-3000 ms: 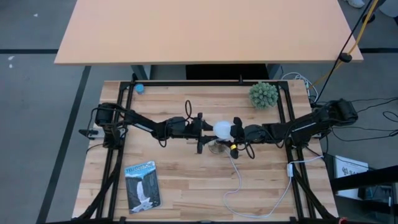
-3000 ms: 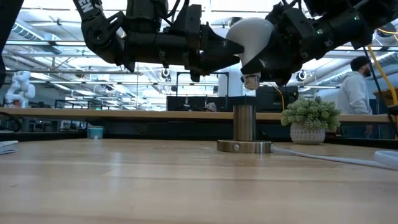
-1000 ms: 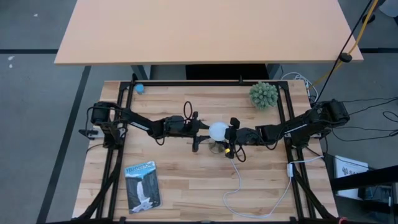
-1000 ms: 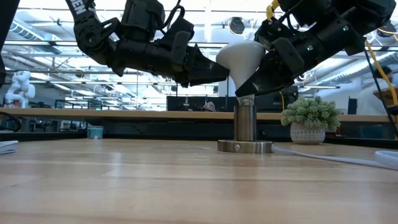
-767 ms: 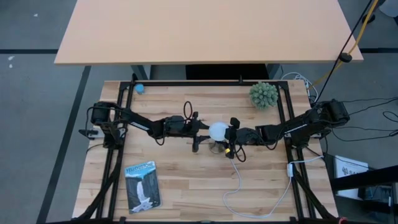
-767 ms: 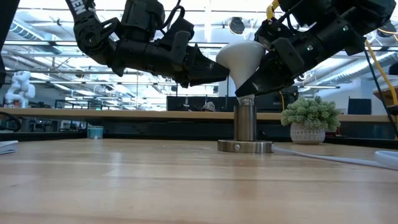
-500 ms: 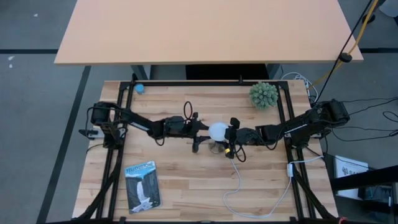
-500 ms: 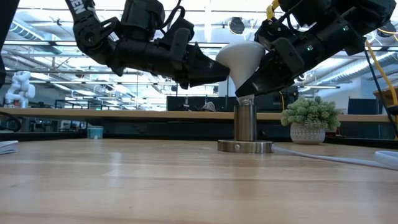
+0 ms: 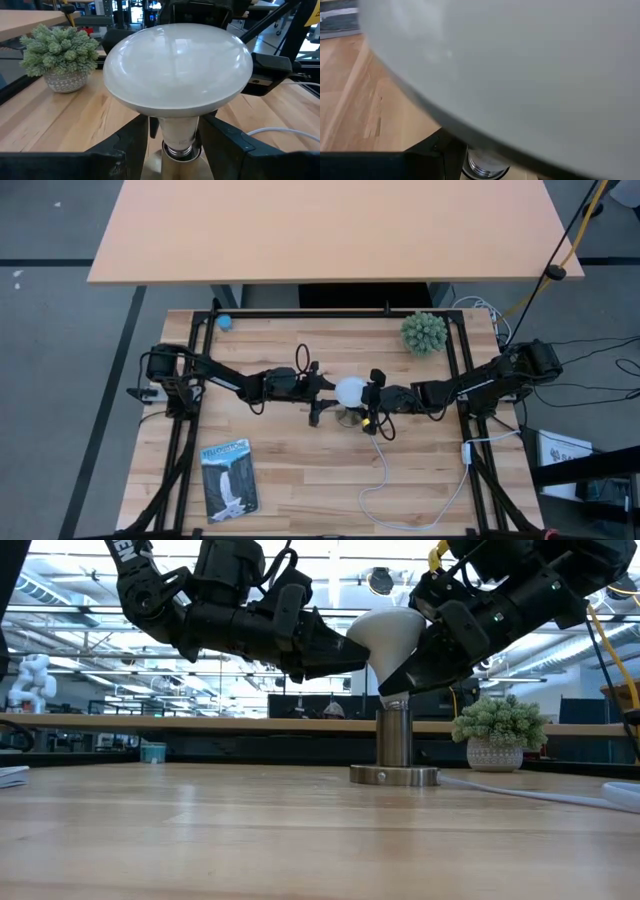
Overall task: Screw lightbulb
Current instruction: Insert the lightbulb into the lamp
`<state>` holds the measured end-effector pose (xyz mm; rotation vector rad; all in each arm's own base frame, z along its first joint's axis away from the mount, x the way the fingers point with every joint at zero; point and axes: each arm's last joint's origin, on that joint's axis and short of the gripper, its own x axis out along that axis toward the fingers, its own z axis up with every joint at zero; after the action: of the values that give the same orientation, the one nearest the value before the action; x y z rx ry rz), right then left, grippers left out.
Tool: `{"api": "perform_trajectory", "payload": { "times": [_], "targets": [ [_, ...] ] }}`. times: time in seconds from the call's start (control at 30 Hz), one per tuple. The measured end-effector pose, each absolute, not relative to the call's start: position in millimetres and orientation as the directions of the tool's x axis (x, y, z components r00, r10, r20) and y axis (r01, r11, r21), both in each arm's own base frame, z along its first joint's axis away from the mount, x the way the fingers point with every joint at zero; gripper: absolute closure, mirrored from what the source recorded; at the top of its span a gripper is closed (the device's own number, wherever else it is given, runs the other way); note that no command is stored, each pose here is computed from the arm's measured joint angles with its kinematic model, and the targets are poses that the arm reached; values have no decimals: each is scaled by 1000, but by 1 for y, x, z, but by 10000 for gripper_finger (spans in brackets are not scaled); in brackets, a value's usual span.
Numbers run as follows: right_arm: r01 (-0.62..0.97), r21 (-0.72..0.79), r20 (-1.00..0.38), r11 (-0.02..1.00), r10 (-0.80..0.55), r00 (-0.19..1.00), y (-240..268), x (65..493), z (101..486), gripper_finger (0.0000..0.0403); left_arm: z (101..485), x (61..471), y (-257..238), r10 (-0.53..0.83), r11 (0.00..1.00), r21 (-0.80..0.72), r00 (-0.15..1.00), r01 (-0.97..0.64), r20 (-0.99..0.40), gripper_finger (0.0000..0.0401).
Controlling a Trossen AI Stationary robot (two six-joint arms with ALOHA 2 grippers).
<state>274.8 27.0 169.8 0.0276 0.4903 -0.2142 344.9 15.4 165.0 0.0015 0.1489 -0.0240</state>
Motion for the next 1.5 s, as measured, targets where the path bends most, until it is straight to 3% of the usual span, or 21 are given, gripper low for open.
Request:
{"api": "perform_trajectory", "payload": {
  "times": [1.5],
  "targets": [
    [211, -14, -444, 977, -195, 874, 27, 276, 172, 220, 165, 345, 15, -23, 1000, 2, 989, 24, -149, 222]
  ]
}}
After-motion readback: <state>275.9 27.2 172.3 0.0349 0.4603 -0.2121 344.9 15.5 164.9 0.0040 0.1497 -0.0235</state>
